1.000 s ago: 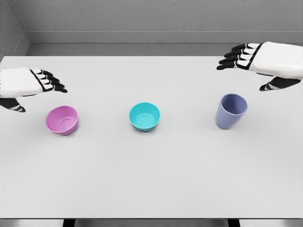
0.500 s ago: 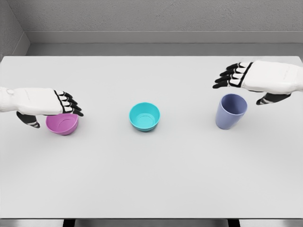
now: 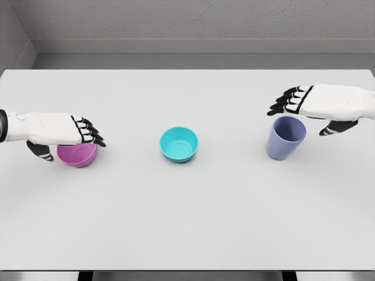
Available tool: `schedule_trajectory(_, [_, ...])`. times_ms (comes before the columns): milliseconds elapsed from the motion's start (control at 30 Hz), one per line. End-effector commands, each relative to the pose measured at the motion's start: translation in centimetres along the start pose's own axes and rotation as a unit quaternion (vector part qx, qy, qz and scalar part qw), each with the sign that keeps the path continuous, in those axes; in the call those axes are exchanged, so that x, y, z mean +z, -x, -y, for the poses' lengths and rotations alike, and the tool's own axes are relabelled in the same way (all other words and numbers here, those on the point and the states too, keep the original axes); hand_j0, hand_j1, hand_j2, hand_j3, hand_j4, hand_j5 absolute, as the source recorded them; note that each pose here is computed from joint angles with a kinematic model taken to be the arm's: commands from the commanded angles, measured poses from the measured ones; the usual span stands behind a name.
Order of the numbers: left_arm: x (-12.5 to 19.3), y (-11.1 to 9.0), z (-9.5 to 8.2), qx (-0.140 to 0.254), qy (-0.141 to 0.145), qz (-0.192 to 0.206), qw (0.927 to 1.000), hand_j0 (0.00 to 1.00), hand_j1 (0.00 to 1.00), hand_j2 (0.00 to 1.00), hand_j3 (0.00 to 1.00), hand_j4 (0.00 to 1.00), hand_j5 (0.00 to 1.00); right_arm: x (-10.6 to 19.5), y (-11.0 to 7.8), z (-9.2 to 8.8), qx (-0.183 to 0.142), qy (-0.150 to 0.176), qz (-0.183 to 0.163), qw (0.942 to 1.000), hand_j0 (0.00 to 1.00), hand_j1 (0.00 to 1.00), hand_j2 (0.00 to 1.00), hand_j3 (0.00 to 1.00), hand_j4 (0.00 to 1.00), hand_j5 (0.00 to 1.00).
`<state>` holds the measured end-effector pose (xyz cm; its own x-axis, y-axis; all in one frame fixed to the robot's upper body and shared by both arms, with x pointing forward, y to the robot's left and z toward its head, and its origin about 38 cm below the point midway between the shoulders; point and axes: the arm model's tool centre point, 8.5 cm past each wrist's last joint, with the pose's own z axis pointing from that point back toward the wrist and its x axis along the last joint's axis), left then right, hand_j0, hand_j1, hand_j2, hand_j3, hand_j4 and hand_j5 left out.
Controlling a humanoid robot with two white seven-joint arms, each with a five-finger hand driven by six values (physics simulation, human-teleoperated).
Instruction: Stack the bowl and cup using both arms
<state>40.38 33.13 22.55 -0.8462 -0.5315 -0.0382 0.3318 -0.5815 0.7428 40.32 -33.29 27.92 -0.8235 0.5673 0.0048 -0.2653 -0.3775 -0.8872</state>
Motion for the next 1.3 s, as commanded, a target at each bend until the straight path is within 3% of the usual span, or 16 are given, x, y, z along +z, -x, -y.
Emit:
schedule_trajectory(0, [0.0,0.2,0.2,0.002,0.002,-0.004,1.0000,1.00,1.00,1.00,1.00,1.00,1.00,-0.3,0.4,-0.4,-0.011,0.000,-0.002,0.9999,1.00,1.00,1.00,1.00,1.00,1.00])
schedule_trajectory(400, [-1.3,-0.5,0.9,0.003,0.008,0.008,0.9999,1.00,1.00,1.00,1.00,1.00,1.00,-1.5,-0.6,-1.1,-0.012,-0.010,0.018,0.9997,1.00,1.00,1.00,1.00,1.00,1.00])
schedule_trajectory(567, [-1.3,0.1,1.4,0.012,0.011,0.001,0.9999,1.00,1.00,1.00,1.00,1.00,1.00,-2.1,-1.0,-0.8,-0.009,-0.006,0.026,0.9996,1.00,1.00,1.00,1.00,1.00,1.00])
schedule_trajectory(1267, [-2.2,1.0,1.8,0.025,0.014,-0.007,0.9996,1.00,1.00,1.00,1.00,1.00,1.00,-2.7,0.4,-1.5,-0.023,-0.010,0.012,0.9996,1.00,1.00,1.00,1.00,1.00,1.00])
